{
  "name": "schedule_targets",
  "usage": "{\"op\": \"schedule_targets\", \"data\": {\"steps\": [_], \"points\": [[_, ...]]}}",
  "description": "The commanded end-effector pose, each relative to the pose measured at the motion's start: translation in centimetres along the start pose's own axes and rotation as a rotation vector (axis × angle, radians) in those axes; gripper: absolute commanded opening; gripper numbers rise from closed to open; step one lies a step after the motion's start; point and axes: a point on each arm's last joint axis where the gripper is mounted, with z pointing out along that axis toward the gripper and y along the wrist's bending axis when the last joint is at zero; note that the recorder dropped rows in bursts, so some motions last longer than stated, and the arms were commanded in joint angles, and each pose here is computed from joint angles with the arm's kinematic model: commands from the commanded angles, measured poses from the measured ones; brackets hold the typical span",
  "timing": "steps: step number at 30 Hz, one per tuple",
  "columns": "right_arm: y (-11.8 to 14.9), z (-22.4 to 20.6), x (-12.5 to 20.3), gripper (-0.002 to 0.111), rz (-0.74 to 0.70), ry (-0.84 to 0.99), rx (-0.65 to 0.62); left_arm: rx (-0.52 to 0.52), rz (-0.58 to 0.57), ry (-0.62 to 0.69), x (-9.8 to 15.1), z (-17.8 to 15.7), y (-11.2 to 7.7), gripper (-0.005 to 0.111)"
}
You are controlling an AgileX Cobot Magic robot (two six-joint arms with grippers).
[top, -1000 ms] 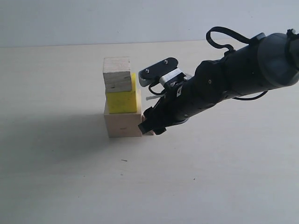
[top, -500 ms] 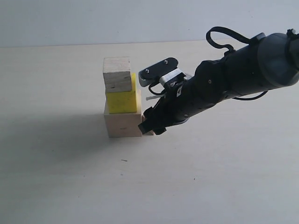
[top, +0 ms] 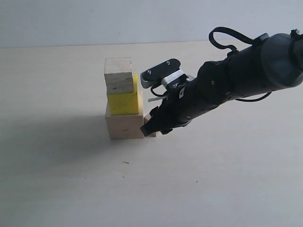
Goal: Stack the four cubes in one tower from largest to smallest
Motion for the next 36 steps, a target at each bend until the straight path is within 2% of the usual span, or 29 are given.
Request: {"op": "schedule_targets", "data": {"steps": [1, 13, 17, 24, 31, 36], "points": [[-0.1, 0.0, 0.2, 0.039, -0.005, 0.008, 0.001, -0.006, 0.005, -0.016, -0.1, 0.0, 0.1, 0.000], [0.0, 0.0, 0.5, 0.005, -0.013, 0.038, -0.006, -0.009, 0.005, -0.032, -0.2, -0.3, 0.1, 0.000], [0.0, -0.1, 0.6, 0.005, -0.027, 0.062, -0.012, -0.009, 0.007, -0.035, -0.2, -0.3, 0.1, 0.000], [0.2, -3.0, 0.3, 0.005, -0.297, 0.100, -0.042, -0.009, 0.007, -0.043, -0.3, -0.3, 0.1, 0.000], [0.0, -4.3, -0.2, 0.005, -0.329, 0.071, -0.003, -0.009, 0.007, -0.043, -0.3, -0.3, 0.1, 0.000], [0.0, -4.3, -0.2, 0.005, -0.521, 0.072, -0.011, -0.009, 0.007, -0.043, -0.3, -0.3, 0.1, 0.000]]}}
